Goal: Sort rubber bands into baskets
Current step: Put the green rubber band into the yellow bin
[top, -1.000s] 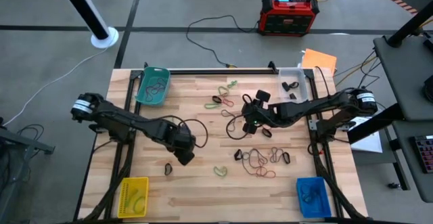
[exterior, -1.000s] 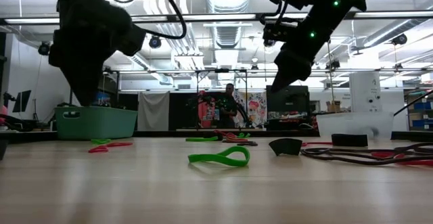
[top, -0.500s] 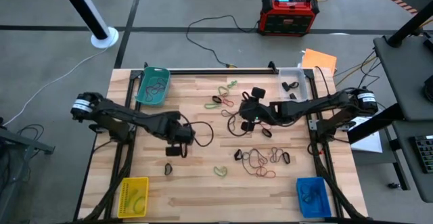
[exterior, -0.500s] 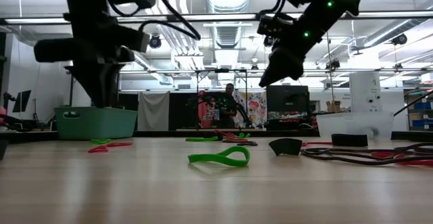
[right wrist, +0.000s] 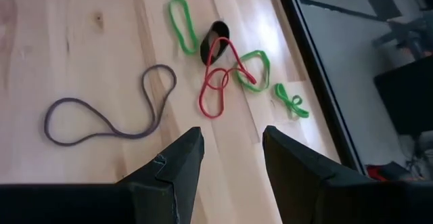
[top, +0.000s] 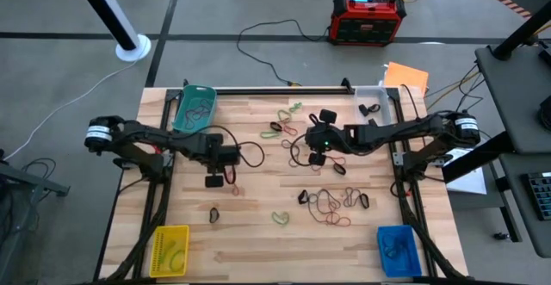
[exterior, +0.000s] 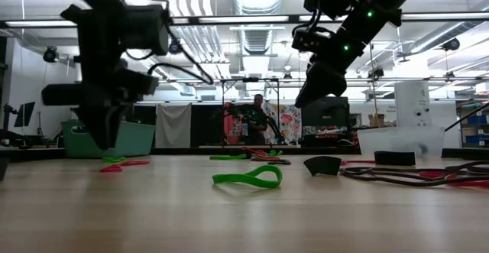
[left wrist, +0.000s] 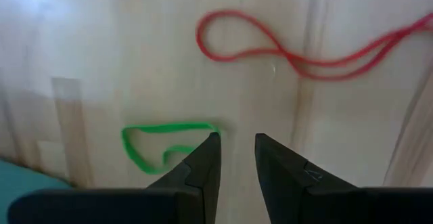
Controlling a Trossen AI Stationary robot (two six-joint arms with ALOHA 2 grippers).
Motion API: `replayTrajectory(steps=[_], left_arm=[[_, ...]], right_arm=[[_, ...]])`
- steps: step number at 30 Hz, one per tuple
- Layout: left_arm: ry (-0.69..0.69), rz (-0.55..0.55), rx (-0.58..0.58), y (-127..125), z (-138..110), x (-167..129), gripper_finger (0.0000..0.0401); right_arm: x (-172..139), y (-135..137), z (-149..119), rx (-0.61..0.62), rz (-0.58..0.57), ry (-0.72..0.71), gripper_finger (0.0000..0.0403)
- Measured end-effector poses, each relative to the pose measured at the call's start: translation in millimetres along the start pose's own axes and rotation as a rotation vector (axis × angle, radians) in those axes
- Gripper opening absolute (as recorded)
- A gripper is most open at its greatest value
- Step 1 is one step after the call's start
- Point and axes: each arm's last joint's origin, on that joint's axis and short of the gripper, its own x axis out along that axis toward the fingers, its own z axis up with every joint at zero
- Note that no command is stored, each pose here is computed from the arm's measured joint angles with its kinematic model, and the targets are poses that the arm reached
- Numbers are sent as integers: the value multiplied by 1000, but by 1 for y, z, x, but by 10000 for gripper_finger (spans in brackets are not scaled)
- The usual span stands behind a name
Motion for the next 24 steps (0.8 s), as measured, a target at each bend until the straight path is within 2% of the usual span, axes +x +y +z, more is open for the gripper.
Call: replayTrajectory(steps=[14,24], left_arm=[[8,44,-66,14,-2,6,80],[35,42,-68,13,0,17,128]], right_arm=[[3,-2,1,36,28,-18,150],[3,-2,1,37,67,-26,150]])
